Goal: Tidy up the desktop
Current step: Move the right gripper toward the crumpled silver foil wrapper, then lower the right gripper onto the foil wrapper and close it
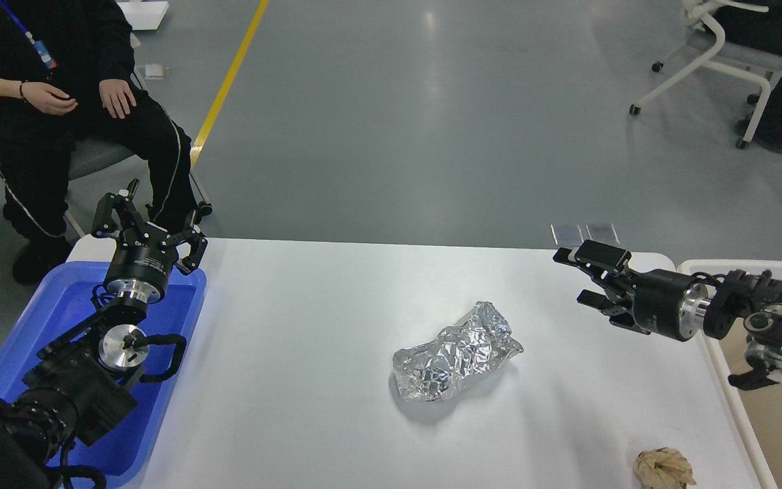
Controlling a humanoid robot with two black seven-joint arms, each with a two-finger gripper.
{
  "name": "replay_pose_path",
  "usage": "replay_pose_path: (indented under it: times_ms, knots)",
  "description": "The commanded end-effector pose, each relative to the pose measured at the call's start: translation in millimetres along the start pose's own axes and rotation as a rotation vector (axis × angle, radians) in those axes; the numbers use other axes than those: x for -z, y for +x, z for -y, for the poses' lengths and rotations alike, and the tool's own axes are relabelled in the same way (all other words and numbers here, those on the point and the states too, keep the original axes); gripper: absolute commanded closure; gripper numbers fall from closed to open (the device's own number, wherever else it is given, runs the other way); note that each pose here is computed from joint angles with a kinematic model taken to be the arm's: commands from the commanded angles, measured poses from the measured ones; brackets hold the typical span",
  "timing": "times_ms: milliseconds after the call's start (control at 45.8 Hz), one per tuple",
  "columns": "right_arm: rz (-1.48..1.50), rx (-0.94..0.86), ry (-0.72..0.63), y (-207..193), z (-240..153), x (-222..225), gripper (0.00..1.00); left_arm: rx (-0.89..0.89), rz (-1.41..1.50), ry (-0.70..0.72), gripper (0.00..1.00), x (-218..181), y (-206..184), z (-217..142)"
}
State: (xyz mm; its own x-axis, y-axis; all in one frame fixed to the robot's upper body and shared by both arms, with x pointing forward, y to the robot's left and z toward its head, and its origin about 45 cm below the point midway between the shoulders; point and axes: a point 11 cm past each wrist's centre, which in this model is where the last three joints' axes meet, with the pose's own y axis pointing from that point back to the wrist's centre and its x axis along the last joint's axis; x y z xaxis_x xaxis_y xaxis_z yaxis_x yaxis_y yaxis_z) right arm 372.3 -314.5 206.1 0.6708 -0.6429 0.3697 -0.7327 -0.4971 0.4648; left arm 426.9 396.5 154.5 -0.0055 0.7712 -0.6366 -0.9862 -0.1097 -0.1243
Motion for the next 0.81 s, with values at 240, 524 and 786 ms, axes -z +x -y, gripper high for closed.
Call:
replay_pose_path:
  times_ms: [240, 524, 786]
  knots:
    - [-0.716, 0.315, -0.163, -19.0, 18.9, 25.1, 0.00, 0.000, 0.001, -0.001, 0.00, -0.4, 0.3, 0.0]
    - [-0.931, 0.367, -0.134, -40.7, 58.4, 32.6, 0.00, 0.000, 0.000, 0.000, 0.00, 0.3, -0.1, 0.0]
    - [-1.014, 0.348, -0.119, -57.4, 86.7, 3.7, 0.00, 0.001, 0.000, 0.000, 0.00, -0.3, -0.1, 0.1]
